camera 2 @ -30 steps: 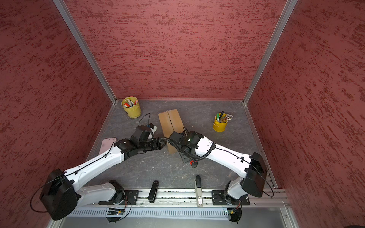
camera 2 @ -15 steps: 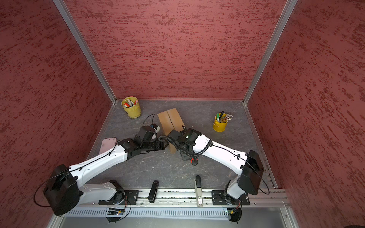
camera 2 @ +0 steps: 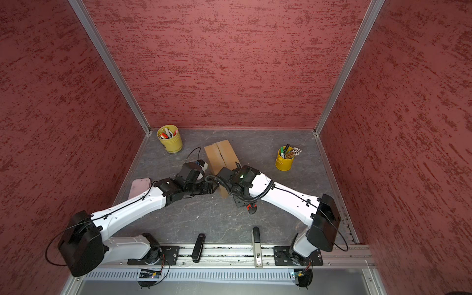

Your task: Unpack the express box

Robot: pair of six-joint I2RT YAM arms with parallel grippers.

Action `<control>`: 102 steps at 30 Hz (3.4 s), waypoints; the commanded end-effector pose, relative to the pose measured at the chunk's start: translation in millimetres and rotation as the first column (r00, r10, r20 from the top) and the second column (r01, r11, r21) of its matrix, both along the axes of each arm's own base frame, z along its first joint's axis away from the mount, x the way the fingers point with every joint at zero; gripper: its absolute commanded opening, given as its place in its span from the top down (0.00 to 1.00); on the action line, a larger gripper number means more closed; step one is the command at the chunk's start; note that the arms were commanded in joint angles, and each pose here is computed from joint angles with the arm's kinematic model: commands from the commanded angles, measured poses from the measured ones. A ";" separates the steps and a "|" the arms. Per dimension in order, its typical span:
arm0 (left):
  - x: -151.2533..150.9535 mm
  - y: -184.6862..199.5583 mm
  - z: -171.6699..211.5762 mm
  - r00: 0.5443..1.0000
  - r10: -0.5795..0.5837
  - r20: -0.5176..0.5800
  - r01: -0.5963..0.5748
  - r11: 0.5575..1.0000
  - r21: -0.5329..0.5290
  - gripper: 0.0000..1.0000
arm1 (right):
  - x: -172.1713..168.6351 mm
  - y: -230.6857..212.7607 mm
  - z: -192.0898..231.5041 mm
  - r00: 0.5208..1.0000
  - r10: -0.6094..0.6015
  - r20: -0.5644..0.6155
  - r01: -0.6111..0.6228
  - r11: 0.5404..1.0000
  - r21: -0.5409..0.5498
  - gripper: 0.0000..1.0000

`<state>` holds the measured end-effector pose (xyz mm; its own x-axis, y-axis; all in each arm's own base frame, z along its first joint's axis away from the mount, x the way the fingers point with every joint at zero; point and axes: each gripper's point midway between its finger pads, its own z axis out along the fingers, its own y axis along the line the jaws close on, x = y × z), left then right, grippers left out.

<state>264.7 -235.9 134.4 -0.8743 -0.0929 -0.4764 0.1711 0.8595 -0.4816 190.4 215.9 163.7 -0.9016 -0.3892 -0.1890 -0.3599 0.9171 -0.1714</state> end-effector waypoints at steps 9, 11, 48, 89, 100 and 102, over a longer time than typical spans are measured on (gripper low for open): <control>16.7 -21.4 36.1 0.995 -0.020 0.101 0.028 0.996 -0.080 0.35 | 0.1 22.6 4.7 0.997 0.075 -0.001 -0.075 0.996 0.043 1.00; 17.0 -21.9 36.9 0.994 -0.020 0.103 0.029 0.996 -0.082 0.35 | 0.6 23.7 5.0 0.997 0.075 0.002 -0.075 0.996 0.046 1.00; 11.7 -41.4 37.1 0.992 -0.060 0.114 0.071 0.992 -0.102 0.35 | 0.4 44.7 5.0 0.996 0.089 -0.002 -0.088 0.990 0.109 1.00; 71.0 38.2 46.5 0.980 0.122 0.156 -0.114 0.992 -0.061 0.27 | -3.4 28.0 -1.0 0.998 0.054 -0.020 -0.053 0.998 0.041 1.00; 87.8 29.1 31.5 0.983 0.114 0.141 -0.101 0.991 -0.091 0.42 | 2.6 14.3 10.9 1.000 0.005 0.013 -0.004 1.000 -0.029 1.00; 89.2 24.3 30.4 0.984 0.104 0.141 -0.090 0.991 -0.104 0.43 | 3.6 14.6 12.1 1.000 0.000 0.015 0.000 1.000 -0.023 1.00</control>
<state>345.6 -200.9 151.7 -0.8015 -0.2215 -0.5554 0.1169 0.8529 -0.5088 189.1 233.3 165.6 -0.8957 -0.4136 -0.1633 -0.3865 0.9057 -0.1739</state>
